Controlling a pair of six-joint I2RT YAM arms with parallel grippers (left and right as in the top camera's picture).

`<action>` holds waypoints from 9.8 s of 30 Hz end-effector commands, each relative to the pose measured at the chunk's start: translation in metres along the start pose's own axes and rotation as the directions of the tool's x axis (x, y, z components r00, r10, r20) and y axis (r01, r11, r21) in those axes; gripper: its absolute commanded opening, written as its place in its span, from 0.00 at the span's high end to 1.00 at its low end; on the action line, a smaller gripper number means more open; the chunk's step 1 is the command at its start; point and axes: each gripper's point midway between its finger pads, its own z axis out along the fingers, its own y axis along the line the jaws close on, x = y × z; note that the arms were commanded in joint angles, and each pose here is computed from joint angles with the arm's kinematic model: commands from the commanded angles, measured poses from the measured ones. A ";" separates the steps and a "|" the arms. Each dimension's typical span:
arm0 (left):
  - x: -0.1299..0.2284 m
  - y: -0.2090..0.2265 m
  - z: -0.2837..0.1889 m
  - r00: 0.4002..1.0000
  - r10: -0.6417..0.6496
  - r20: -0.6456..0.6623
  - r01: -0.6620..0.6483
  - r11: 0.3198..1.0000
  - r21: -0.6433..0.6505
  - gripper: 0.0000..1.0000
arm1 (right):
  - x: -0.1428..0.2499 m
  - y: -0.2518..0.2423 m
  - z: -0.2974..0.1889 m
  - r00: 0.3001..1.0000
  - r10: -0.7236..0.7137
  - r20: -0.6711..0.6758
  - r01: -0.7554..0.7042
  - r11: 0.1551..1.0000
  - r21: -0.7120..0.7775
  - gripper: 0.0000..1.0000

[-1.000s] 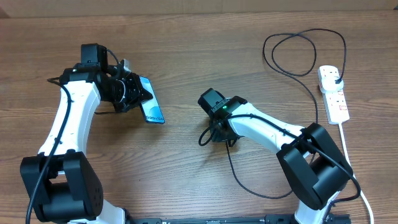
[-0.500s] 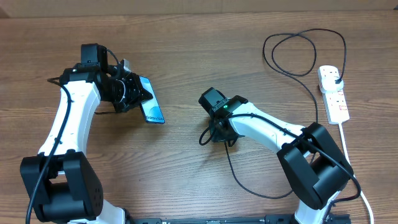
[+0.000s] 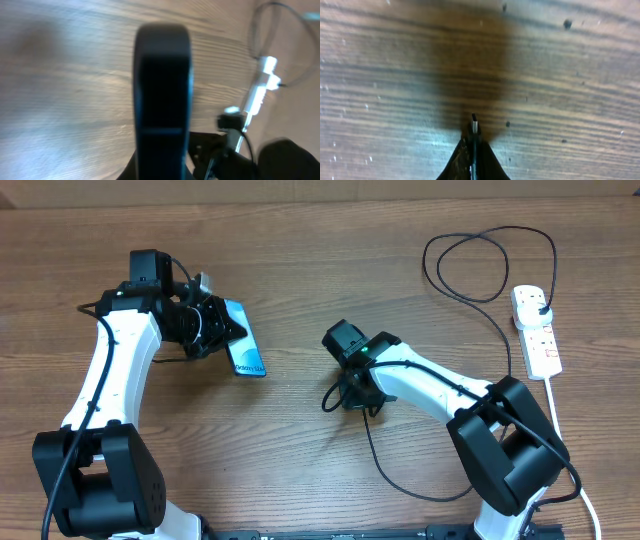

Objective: Plug charger to phone and switch on socket

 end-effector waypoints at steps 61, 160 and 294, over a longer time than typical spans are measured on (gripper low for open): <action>0.056 -0.143 -0.136 0.959 0.255 0.124 -0.274 0.724 0.633 0.96 | 0.037 0.165 -0.287 0.745 -0.277 0.607 0.614 -0.074 -0.786 0.96; 0.044 -0.161 -0.140 0.966 0.227 0.120 -0.250 0.718 0.649 0.96 | 0.024 0.154 -0.294 0.817 -0.250 0.520 0.525 -0.049 -0.849 0.96; 0.061 -0.172 -0.126 0.957 0.279 0.082 -0.263 0.711 0.653 0.96 | -0.016 0.139 -0.308 0.761 -0.111 0.639 0.643 0.006 -0.766 0.96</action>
